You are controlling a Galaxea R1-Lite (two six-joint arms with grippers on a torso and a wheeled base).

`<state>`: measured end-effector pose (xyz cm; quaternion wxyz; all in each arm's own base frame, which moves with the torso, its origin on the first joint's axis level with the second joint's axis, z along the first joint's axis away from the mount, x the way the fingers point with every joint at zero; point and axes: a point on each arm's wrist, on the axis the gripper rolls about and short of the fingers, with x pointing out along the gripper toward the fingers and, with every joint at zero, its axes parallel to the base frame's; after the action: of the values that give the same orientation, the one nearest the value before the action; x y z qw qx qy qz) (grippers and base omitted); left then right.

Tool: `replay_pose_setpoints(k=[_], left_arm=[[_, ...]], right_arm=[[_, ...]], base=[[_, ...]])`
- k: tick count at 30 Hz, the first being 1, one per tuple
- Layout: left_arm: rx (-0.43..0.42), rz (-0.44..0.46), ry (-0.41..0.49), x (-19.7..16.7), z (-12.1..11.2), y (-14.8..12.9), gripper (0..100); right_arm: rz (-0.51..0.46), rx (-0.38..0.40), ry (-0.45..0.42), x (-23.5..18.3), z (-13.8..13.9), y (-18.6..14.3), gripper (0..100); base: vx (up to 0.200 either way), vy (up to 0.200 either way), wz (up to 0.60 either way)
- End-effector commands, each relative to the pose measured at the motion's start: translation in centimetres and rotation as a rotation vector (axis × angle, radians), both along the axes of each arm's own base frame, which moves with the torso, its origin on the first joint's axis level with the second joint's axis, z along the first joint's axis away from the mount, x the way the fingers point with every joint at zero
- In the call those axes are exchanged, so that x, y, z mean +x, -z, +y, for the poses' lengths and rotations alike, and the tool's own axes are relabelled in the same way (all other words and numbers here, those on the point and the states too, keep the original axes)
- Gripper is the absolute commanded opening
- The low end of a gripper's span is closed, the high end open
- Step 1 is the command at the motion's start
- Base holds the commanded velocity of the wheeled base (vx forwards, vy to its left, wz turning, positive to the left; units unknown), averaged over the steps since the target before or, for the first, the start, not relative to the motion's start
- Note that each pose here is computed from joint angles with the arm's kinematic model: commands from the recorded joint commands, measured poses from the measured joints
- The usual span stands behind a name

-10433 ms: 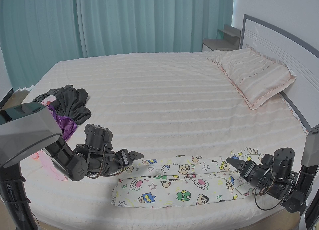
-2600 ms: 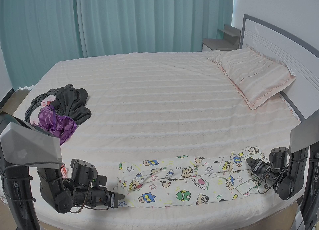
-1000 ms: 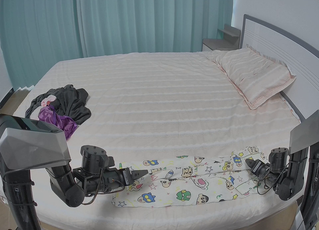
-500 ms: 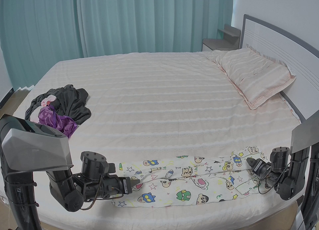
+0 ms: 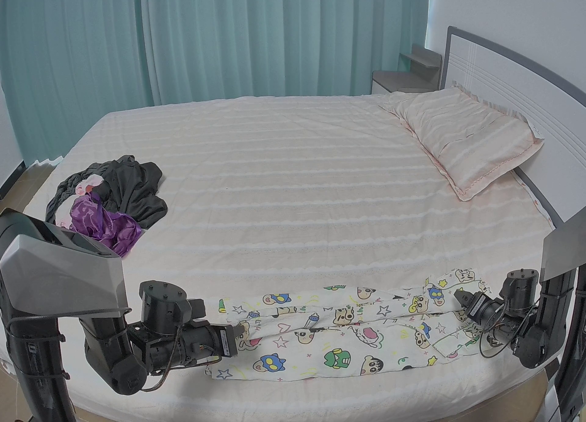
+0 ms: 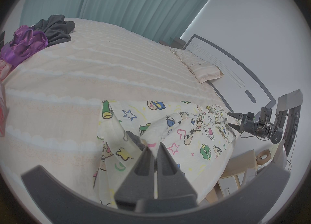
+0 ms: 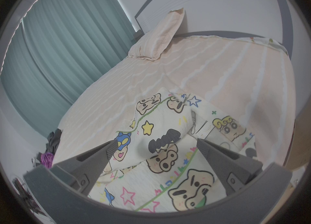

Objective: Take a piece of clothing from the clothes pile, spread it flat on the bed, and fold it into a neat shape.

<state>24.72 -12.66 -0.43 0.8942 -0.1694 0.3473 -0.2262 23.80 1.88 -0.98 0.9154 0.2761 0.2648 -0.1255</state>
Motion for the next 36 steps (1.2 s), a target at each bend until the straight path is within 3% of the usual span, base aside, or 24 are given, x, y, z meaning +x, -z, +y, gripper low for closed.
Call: replay_pose_setpoints(k=[1,20,21,29,32,36], left_arm=[[-0.003,-0.006,-0.001,0.0,0.0,-0.2,0],[-0.003,-0.007,-0.004,0.1,0.0,-0.2,0],[-0.004,-0.01,-0.006,0.1,0.0,-0.2,0],[-0.002,-0.056,-0.03,1.0,0.1,-0.8,0],[0.04,-0.112,-0.072,2.0,0.6,-1.1,0],[0.03,-0.156,-0.086,3.0,0.4,-1.8,0]], right_arm=[[0.007,0.045,0.015,0.8,0.2,1.0,100],[-0.041,0.071,0.095,3.9,-0.8,2.7,100],[-0.047,0.072,0.099,4.1,-0.9,2.6,0],[-0.089,0.054,0.122,4.5,-1.0,1.7,0],[-0.102,0.055,0.123,4.7,-1.0,0.8,0],[-0.13,0.06,0.12,5.1,-1.0,-0.7,0]], base=[[0.0,0.0,0.0],[0.0,0.0,0.0],[0.0,0.0,0.0],[0.0,0.0,0.0],[0.0,0.0,0.0],[0.0,0.0,0.0]])
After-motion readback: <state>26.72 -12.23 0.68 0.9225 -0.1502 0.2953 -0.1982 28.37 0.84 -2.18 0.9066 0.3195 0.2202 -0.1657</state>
